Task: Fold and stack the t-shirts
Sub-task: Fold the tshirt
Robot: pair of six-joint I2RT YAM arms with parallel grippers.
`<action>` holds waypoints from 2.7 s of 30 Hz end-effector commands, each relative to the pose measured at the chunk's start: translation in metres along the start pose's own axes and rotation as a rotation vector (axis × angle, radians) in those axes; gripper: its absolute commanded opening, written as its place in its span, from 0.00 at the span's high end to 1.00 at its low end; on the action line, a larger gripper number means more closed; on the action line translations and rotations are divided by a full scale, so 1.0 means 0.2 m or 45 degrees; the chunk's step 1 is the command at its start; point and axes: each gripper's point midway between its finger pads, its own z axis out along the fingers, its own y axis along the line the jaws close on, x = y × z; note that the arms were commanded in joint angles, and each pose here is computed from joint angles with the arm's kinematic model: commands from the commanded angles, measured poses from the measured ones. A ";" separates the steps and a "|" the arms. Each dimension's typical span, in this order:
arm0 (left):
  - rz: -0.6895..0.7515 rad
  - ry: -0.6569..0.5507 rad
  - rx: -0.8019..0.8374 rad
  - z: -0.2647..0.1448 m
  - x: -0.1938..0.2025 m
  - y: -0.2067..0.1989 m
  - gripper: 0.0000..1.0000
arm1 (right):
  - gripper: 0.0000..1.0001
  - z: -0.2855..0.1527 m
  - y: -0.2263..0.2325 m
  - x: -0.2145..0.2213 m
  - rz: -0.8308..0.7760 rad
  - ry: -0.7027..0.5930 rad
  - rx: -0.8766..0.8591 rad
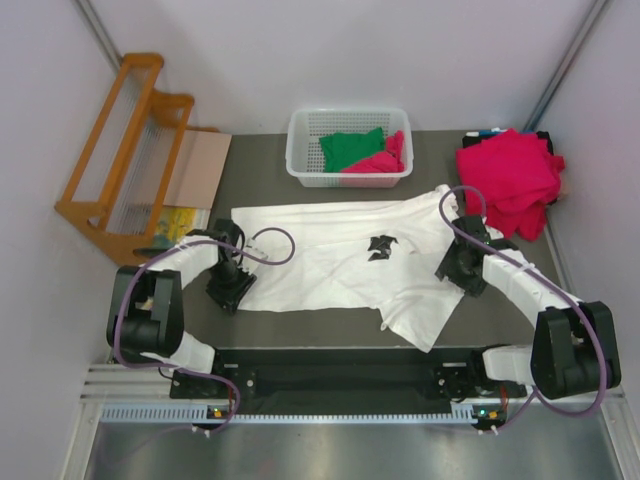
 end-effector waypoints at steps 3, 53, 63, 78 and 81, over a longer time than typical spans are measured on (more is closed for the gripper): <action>-0.002 -0.002 -0.006 0.03 -0.02 0.02 0.57 | 0.37 0.00 0.03 -0.08 0.028 -0.048 -0.037; -0.043 -0.229 -0.211 -0.29 -0.21 0.19 1.00 | 0.87 -0.21 -0.06 0.08 0.054 -0.028 -0.155; -0.042 -0.196 -0.190 -0.23 -0.18 0.17 1.00 | 0.58 -0.14 -0.08 0.08 0.052 -0.026 -0.093; -0.034 -0.179 -0.182 -0.21 -0.14 0.15 1.00 | 0.55 0.04 -0.08 0.04 0.059 -0.011 0.030; -0.037 -0.167 -0.176 -0.19 -0.13 0.15 1.00 | 0.40 0.05 -0.10 0.06 0.056 0.007 0.042</action>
